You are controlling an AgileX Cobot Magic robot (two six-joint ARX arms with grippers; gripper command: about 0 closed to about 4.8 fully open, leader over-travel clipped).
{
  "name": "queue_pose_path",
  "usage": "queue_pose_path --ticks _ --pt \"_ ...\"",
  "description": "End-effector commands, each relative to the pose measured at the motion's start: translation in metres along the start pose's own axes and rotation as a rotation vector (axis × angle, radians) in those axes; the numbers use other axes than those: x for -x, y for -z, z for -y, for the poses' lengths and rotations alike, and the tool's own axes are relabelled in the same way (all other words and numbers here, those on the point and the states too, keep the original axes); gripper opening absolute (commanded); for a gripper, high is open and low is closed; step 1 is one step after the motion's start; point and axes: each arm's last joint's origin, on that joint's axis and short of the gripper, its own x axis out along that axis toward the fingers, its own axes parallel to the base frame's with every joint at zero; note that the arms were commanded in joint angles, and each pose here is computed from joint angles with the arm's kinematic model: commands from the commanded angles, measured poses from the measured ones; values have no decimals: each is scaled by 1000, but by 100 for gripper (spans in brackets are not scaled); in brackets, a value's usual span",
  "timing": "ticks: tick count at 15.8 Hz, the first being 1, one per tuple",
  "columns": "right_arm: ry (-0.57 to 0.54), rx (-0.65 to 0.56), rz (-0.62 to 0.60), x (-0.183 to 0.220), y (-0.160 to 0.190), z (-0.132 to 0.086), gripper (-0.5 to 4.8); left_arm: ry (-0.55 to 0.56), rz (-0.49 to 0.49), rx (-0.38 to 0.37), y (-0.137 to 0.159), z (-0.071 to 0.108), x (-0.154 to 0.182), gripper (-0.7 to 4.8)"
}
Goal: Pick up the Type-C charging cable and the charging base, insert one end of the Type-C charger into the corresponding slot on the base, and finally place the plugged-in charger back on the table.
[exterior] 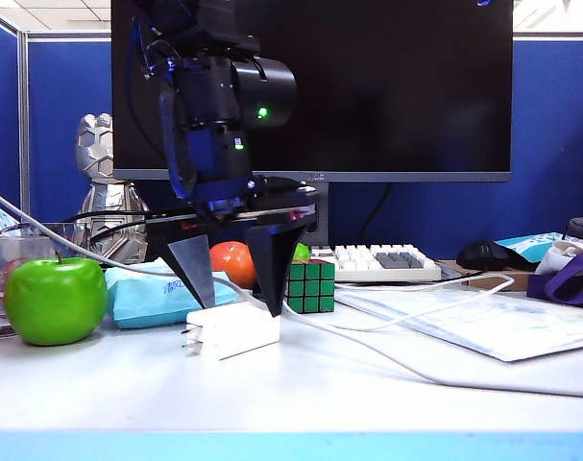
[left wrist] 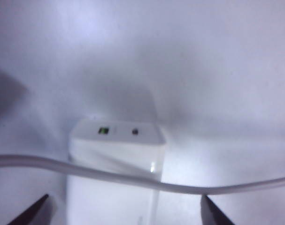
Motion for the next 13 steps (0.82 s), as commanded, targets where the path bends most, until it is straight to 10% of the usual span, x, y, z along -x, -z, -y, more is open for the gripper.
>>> queue_pose_path --ticks 1,13 --pt "-8 8 15 1 -2 -1 -6 1 -23 4 -1 0 -14 404" --pt "-7 8 13 0 -2 -1 -6 1 -27 -86 -4 3 -26 395"
